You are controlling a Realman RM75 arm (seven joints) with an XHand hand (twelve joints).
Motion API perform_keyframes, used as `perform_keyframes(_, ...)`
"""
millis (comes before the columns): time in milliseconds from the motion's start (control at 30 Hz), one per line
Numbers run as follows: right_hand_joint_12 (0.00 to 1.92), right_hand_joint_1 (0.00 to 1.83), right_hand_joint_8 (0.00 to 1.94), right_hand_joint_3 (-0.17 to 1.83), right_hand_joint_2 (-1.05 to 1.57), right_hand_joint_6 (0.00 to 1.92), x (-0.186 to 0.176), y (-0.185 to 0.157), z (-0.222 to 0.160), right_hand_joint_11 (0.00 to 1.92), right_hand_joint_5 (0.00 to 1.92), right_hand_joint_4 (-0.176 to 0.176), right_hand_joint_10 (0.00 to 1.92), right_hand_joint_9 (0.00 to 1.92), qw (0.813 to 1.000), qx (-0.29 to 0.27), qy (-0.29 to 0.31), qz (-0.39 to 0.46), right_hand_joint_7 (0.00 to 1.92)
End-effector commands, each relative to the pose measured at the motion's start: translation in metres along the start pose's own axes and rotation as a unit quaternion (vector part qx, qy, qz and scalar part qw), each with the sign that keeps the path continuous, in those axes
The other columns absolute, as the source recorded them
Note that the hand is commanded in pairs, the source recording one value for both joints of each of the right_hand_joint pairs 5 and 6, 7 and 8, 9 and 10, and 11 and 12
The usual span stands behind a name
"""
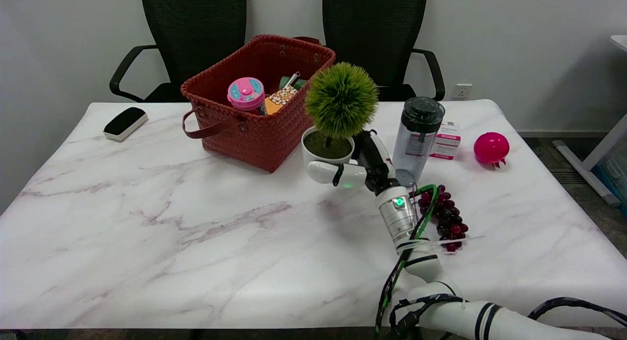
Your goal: Place the potted plant into the brown storage basket.
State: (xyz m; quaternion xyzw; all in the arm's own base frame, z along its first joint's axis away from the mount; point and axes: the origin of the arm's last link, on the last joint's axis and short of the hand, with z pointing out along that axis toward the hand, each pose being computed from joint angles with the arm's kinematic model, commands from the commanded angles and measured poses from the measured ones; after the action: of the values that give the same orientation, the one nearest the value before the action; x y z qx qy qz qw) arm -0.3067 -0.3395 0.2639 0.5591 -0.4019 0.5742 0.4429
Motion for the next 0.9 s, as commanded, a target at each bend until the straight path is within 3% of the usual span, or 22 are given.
perform_keyframes(33,0.94,1.35,1.03,0.51,0.91,0.77,-0.004,-0.057,0.046,0.94,0.77,0.0,1.1,1.1,0.996,0.088,-0.012,0.016,1.03)
perform_keyframes(400,0.95,1.35,1.07,0.51,0.93,0.81,0.01,-0.099,0.101,0.95,0.81,0.0,1.13,1.13,0.995,0.091,-0.034,-0.006,1.07)
perform_keyframes(900,0.94,1.35,1.08,0.51,0.95,0.81,-0.016,-0.143,0.159,0.94,0.81,0.0,1.13,1.13,0.992,0.095,-0.079,0.002,1.08)
